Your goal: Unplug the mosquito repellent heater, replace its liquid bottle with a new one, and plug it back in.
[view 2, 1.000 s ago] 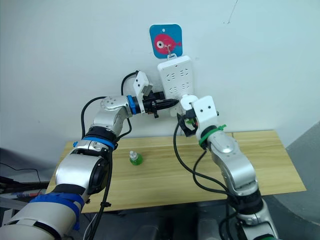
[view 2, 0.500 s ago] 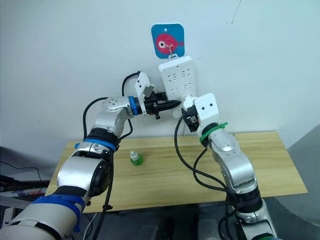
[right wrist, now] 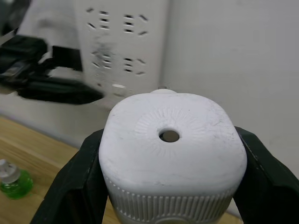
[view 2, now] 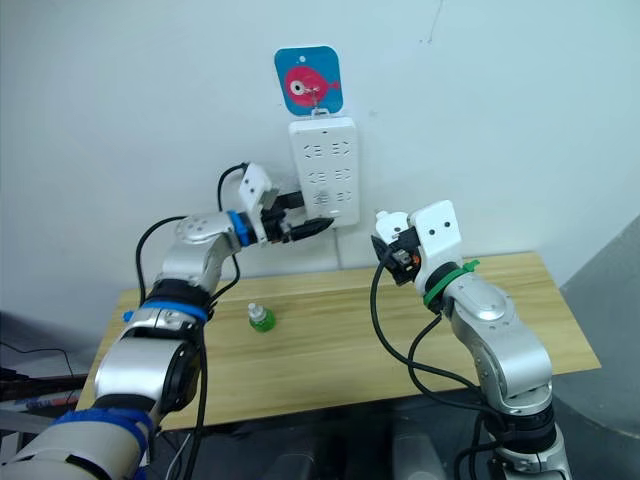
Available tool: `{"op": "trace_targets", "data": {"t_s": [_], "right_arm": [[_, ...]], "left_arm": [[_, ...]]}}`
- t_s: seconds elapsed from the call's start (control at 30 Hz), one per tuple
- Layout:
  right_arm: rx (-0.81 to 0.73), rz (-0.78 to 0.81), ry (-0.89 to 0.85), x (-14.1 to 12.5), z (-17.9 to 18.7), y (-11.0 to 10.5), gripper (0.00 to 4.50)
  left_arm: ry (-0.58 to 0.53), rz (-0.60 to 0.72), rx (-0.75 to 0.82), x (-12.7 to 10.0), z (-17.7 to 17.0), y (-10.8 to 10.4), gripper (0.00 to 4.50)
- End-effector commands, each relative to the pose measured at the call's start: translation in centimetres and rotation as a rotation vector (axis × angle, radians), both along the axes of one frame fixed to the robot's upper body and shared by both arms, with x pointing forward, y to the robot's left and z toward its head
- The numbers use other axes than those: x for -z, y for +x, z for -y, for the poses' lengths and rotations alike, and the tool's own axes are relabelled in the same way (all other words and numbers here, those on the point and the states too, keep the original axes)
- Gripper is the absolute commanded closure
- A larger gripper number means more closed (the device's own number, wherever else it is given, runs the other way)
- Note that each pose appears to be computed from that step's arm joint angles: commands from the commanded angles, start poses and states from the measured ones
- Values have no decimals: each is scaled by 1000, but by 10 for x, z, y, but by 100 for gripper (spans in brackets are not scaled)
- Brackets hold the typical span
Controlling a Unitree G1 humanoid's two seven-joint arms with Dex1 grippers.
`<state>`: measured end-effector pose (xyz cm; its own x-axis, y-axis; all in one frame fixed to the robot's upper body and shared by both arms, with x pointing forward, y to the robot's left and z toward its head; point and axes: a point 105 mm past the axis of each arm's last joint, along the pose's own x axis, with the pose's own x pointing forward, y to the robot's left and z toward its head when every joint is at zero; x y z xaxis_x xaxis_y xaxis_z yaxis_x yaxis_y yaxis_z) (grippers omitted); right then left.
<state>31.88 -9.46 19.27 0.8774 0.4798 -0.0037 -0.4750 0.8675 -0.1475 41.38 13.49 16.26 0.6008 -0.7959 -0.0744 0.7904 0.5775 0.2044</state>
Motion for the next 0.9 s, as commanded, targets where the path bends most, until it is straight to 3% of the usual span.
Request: {"op": "trace_targets", "data": {"t_s": [0.03,0.17,0.33,0.43,0.5,0.67,0.9], "right_arm": [[20,46,30,-10,9,2,151],[35,9,93,-8,18,9,151],[81,-165,394,-2,38,28,151],[29,-361,705,1,39,32,151],[-27,-442,829,-1,35,31,151],[-123,-538,945,-8,15,23,151],[-158,-572,1001,-15,0,17,151]], "left_arm": [[1,40,-80,-5,-30,-11,1],[30,23,-106,13,-44,-43,1],[51,50,-46,29,-30,-86,1],[18,119,11,25,5,-102,1],[7,166,41,22,26,-106,1],[-108,230,52,11,77,-99,1],[-211,264,55,-8,105,-87,1]]}}
